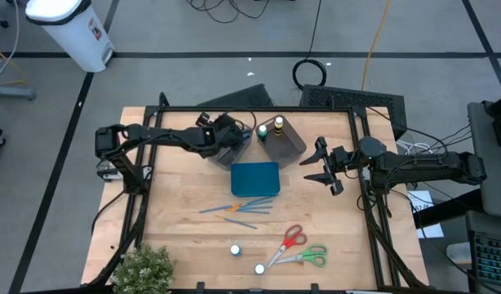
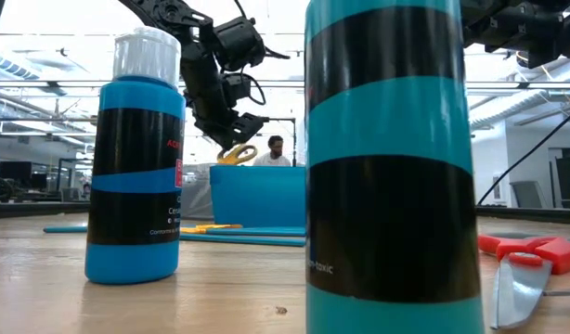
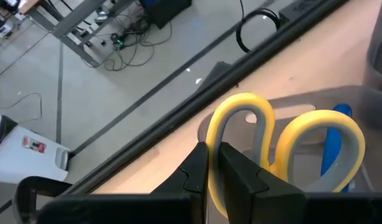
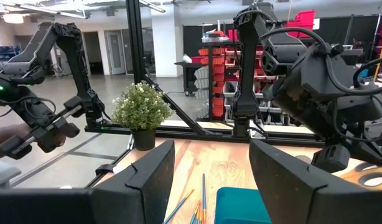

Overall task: Pick & Place Paint Supplies
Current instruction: Put the yellow scissors into the left black bin, then put the blue paint bottle into the right black bin

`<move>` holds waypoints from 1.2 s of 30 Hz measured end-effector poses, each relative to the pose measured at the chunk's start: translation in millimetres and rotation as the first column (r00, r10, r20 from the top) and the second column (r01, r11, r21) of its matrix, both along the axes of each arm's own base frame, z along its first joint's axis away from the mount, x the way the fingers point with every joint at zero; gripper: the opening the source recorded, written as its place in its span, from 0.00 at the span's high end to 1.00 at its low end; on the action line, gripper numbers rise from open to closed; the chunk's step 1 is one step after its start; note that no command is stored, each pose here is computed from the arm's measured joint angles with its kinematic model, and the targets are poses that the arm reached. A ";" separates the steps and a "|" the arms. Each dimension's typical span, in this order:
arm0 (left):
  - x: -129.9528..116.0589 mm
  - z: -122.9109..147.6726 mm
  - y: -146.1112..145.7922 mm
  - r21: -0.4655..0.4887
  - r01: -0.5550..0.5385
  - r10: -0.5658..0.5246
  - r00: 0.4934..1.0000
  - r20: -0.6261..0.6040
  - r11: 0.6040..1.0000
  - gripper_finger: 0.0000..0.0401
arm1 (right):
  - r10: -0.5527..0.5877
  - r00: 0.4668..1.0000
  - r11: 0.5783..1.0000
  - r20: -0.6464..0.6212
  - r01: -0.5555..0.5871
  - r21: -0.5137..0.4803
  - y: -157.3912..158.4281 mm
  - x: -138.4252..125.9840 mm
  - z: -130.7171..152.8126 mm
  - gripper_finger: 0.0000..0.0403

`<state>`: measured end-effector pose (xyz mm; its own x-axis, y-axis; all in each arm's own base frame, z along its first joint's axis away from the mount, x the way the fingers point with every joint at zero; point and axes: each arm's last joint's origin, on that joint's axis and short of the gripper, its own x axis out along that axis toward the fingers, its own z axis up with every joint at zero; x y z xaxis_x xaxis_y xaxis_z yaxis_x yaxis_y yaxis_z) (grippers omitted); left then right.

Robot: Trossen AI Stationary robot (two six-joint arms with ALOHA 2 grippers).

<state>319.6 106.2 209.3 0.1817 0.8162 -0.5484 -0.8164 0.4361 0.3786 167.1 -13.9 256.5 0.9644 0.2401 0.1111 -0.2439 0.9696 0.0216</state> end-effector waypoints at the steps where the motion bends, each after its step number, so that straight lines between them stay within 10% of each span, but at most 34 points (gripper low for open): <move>1: -0.2 -0.2 -0.1 -0.001 0.001 -0.001 1.000 -0.004 1.000 0.93 | 0.000 1.000 1.000 0.000 0.000 0.000 0.0 0.0 0.0 0.51; 36: 1.3 -1.1 3.2 -0.074 0.089 -0.089 0.996 -0.008 0.993 0.68 | 0.000 1.000 1.000 0.000 0.000 0.000 0.0 0.0 0.0 0.51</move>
<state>320.9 109.4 208.2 0.2453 0.7542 -0.6091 -0.7689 0.5340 0.3516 167.1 -13.9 256.5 0.9644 0.2401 0.1111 -0.2438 0.9696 0.0216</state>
